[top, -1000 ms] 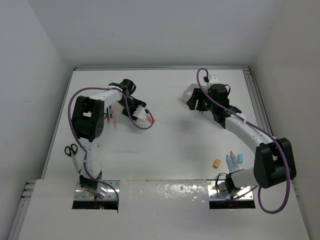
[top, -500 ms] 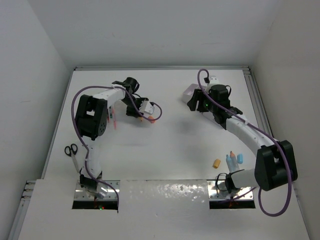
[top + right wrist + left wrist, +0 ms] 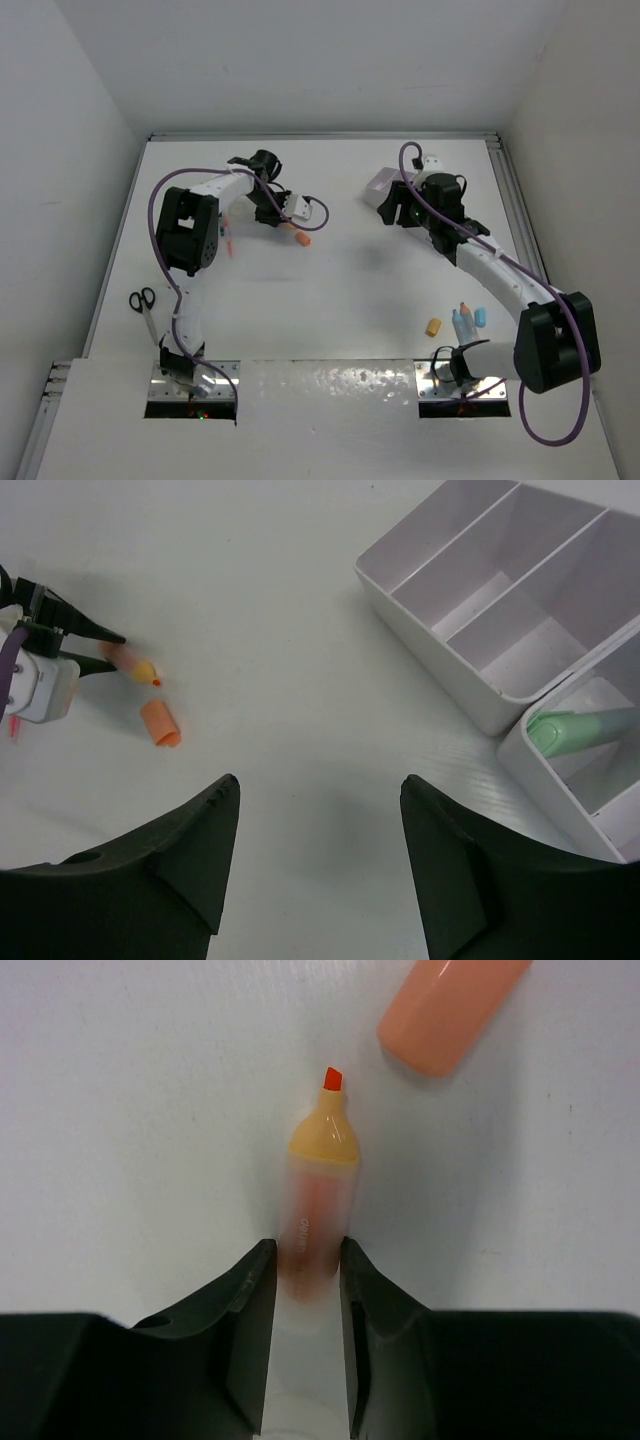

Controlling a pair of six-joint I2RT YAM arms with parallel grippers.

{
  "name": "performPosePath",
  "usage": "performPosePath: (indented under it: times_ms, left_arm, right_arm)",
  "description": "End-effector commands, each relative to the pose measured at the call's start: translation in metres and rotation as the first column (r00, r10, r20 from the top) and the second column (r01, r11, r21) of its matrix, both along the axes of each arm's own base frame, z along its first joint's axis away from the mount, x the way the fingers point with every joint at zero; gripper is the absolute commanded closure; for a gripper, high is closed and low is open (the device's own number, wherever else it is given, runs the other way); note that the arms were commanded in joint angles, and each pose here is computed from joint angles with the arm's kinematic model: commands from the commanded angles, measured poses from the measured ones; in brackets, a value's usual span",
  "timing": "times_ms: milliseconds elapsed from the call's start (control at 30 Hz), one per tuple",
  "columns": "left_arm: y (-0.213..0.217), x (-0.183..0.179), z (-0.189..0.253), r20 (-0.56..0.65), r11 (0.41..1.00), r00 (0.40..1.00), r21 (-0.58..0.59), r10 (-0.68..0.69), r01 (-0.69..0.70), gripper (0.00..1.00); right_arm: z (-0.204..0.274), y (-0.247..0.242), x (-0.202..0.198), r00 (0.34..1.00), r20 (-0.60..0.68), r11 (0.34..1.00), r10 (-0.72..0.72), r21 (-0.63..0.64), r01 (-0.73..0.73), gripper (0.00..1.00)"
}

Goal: Sort the stationery into containers
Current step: Pick up the pen from the center of the board.

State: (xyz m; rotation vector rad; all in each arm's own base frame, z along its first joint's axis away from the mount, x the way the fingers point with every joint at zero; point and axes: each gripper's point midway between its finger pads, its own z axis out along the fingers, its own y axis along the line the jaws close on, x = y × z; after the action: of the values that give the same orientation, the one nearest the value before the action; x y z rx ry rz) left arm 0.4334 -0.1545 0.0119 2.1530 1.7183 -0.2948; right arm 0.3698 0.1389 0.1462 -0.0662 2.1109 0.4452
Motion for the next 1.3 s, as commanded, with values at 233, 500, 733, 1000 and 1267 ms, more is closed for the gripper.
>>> performPosePath:
  times_ms: [233,500,733,1000,1267]
  left_arm:
    - [-0.006,-0.026,-0.013,-0.162,0.98,0.968,0.0,0.194,-0.197,0.56]
    - [-0.008,-0.025,-0.029,-0.129,0.975,0.967,0.048,0.22,-0.215,0.54]
    - [-0.001,-0.038,-0.037,-0.149,0.988,0.978,0.088,0.143,-0.13,0.97]
    - [-0.011,-0.01,0.02,-0.191,0.932,0.927,-0.106,0.324,-0.348,1.0]
    - [0.057,0.02,0.157,-0.225,0.554,0.659,-0.389,0.718,-0.736,1.0]
  right_arm:
    - [0.018,0.01,0.0,0.997,0.062,0.998,0.035,-0.053,-0.031,0.35]
    - [0.014,0.017,-0.006,0.997,0.041,0.996,0.065,-0.067,-0.062,0.35]
    - [0.018,0.012,-0.009,0.997,0.06,0.996,0.046,-0.074,-0.042,0.35]
    - [0.021,0.029,-0.007,0.988,0.068,0.985,0.137,-0.118,-0.129,0.36]
    - [0.029,0.113,0.022,0.913,-0.029,0.912,0.407,-0.042,-0.408,0.52]
